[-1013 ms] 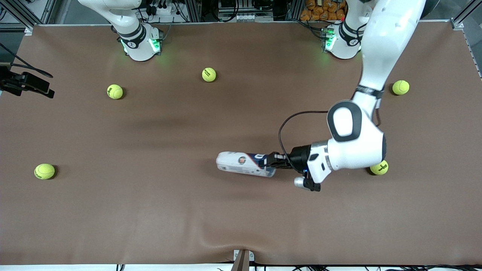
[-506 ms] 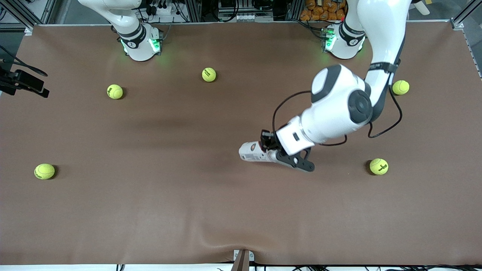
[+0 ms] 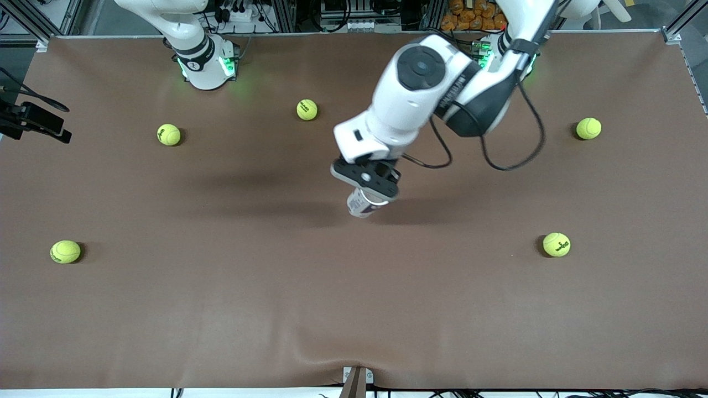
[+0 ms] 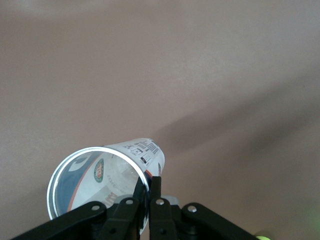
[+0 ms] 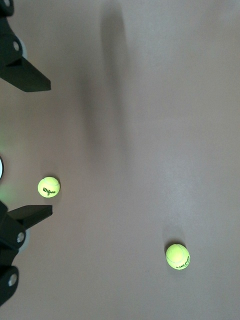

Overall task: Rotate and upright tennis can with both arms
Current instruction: 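Lift the can with the left gripper, rotating it to stand upright, then lower the upright can onto the table with the left gripper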

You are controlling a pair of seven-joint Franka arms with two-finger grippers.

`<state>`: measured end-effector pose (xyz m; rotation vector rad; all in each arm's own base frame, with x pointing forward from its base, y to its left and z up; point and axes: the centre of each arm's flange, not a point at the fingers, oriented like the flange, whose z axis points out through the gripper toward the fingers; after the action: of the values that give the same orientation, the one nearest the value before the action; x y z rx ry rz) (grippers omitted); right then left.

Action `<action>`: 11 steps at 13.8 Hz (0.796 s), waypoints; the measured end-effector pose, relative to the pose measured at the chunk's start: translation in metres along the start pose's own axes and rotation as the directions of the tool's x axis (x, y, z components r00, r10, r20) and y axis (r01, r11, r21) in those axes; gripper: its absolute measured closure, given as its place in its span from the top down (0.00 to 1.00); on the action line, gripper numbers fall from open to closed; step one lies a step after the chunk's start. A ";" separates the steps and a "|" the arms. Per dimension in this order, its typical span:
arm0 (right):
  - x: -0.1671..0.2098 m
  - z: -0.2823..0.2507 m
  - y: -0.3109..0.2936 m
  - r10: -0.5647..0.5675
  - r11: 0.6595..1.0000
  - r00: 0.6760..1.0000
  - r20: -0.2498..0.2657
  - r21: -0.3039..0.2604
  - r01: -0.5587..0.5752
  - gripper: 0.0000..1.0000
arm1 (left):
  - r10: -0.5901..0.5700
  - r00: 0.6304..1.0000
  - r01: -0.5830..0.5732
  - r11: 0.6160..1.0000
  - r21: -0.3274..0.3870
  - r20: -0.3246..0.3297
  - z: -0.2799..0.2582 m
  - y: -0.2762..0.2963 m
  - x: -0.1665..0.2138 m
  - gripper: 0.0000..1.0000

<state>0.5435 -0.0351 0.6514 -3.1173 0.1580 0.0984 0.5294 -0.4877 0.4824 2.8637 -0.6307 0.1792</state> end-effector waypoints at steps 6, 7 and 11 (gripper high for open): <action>-0.001 0.001 -0.005 -0.008 1.000 1.000 0.009 -0.003 0.008 1.00 | 0.091 0.996 -0.091 0.992 0.086 0.005 0.018 0.028 -0.011 0.05; -0.001 0.001 -0.006 -0.012 1.000 1.000 0.010 -0.004 0.012 1.00 | 0.117 0.993 -0.118 0.987 0.107 0.017 0.031 0.040 -0.016 0.05; -0.001 0.001 -0.005 -0.009 1.000 1.000 0.011 -0.005 0.009 1.00 | 0.172 0.983 -0.179 0.971 0.156 0.061 0.076 0.066 -0.029 0.05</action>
<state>0.5428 -0.0299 0.6504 -3.1213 0.1435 0.1156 0.4804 -0.5513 0.4153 2.9718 -0.9201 0.1984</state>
